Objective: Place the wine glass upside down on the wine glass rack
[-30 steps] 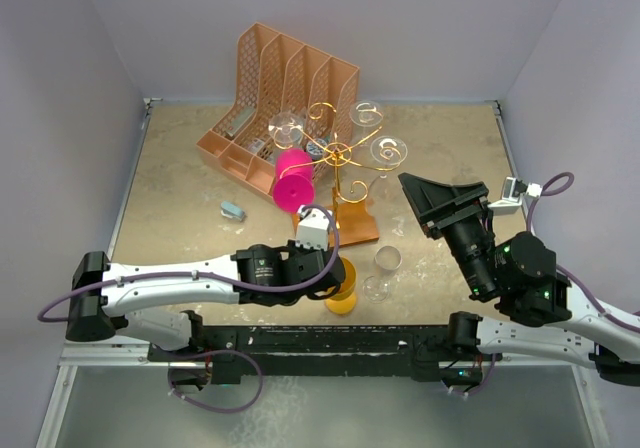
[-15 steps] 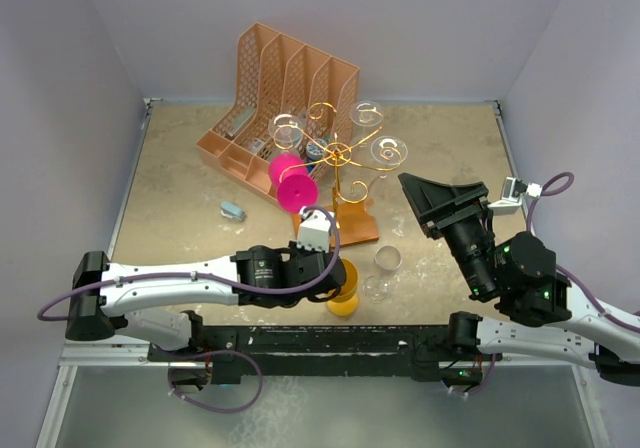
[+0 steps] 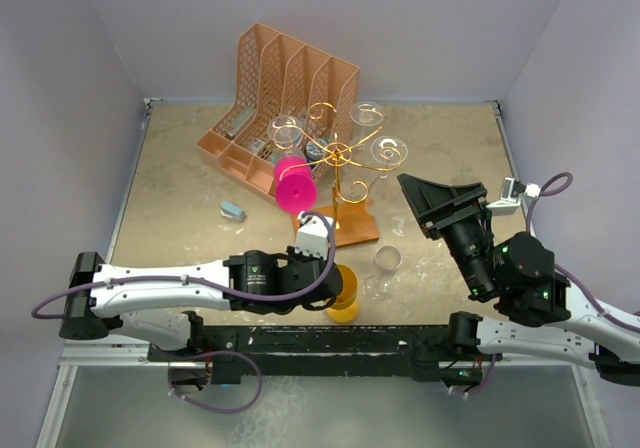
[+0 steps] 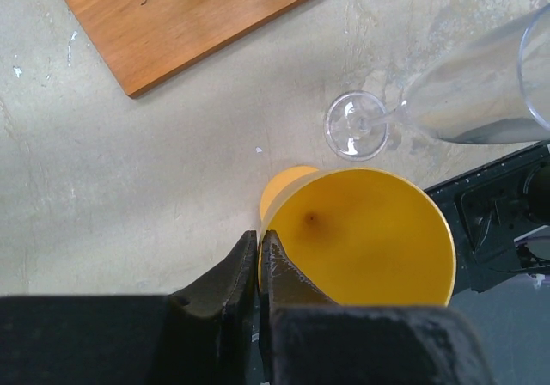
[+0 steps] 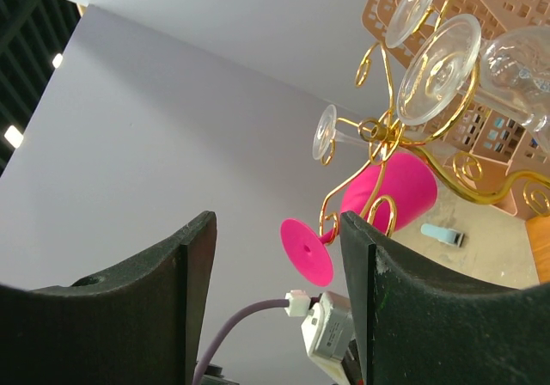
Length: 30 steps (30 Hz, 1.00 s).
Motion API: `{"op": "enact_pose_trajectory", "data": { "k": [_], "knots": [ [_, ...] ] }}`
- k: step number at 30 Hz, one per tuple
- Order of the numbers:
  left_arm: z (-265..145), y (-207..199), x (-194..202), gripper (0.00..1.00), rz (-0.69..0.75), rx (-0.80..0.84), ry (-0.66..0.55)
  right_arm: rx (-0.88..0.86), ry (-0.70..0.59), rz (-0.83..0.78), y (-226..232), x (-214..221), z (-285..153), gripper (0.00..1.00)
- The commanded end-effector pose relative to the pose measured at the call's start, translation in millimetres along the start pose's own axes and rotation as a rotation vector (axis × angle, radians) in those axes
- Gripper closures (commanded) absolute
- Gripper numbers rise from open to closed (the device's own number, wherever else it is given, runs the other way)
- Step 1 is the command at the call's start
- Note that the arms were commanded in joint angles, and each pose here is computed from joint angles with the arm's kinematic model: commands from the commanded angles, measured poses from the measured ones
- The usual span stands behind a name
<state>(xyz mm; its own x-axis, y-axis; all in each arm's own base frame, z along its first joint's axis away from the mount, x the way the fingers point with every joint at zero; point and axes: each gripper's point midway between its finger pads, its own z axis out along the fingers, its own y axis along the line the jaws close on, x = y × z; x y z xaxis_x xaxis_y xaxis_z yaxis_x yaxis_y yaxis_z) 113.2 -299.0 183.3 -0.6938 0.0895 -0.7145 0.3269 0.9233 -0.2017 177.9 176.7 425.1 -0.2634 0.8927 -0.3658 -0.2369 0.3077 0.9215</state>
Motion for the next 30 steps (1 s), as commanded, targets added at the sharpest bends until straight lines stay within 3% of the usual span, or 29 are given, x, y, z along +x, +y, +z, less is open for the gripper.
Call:
{"op": "enact_pose_trajectory", "data": {
  "k": [1, 30],
  "knots": [
    [-19, -9, -21, 1.00, -0.070, 0.054, -0.047, 0.003, -0.030, 0.036, 2, -6, 1, 0.38],
    [-55, 23, -3, 1.00, 0.008, 0.168, 0.013, 0.004, -0.027, 0.024, 4, -3, 3, 0.39]
  ]
}}
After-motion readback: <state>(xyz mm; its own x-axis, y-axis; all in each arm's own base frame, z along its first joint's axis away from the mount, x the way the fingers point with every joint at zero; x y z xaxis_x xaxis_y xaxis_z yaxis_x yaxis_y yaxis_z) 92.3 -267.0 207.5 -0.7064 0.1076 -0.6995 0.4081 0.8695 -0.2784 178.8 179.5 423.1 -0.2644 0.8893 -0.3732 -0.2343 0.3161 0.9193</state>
